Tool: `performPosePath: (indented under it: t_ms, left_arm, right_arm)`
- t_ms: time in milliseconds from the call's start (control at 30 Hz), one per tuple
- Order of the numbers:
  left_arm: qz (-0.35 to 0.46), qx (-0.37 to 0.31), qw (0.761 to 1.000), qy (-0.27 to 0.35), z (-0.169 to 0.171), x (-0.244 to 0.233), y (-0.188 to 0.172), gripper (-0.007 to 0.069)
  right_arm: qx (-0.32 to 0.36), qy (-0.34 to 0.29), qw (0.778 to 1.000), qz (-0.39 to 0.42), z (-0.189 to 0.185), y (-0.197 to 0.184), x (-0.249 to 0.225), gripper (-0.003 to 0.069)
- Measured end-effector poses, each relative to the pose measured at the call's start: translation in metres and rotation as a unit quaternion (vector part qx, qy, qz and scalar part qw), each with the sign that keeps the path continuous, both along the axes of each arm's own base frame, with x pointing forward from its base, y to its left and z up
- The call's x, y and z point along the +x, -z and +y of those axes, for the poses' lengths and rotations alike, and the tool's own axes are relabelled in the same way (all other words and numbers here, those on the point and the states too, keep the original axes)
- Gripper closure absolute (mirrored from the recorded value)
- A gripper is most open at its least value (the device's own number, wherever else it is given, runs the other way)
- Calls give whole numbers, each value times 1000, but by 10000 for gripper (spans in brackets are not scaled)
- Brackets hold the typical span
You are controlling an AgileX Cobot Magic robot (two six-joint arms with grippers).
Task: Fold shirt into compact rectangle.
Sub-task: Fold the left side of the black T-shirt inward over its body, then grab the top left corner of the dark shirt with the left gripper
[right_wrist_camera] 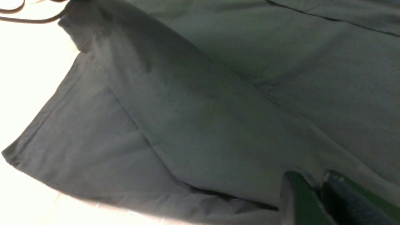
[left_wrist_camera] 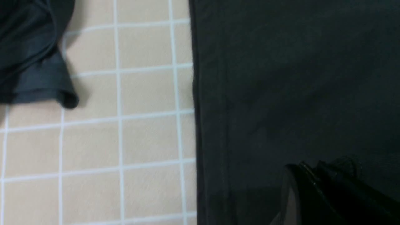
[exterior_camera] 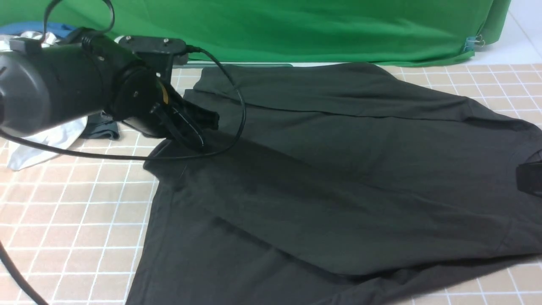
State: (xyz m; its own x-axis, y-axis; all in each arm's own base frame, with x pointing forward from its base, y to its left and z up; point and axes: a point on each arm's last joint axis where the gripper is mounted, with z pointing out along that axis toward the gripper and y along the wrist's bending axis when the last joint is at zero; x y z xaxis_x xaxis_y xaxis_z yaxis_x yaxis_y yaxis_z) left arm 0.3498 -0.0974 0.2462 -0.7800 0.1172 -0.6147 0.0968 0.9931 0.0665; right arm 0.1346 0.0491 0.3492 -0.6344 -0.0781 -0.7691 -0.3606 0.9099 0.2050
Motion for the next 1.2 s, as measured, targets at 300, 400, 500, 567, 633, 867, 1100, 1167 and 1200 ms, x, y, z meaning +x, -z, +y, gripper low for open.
performPosePath:
  t_ms: [300,400,500,567,633,867,1100,1167,1200]
  left_arm:
    - [-28,20,999,-8,4,4,-4,347]
    - [5,-16,997,-72,6,-2,-10,316]
    - [61,-71,993,-71,-6,-16,-18,367]
    - [99,-103,989,-37,-25,-27,-18,452]
    - [134,-128,983,18,-57,-44,-16,555]
    - [205,-142,961,118,-151,-105,13,613]
    - [214,-134,952,175,-206,-135,52,531]
    - [212,-133,951,180,-212,-137,62,472]
    - [211,-134,951,180,-214,-137,66,452]
  right_arm:
    - [-1,0,1000,1,0,0,0,515]
    - [-10,0,1000,6,-1,2,-1,515]
    - [-26,13,1000,10,-5,3,0,515]
    - [-39,26,999,13,-7,4,1,515]
    - [-52,36,998,18,-10,6,3,515]
    - [-68,44,996,29,-13,9,5,515]
    - [-60,46,997,31,-12,9,5,515]
    - [-56,46,997,33,-12,9,4,515]
    - [-55,47,997,33,-11,9,4,515]
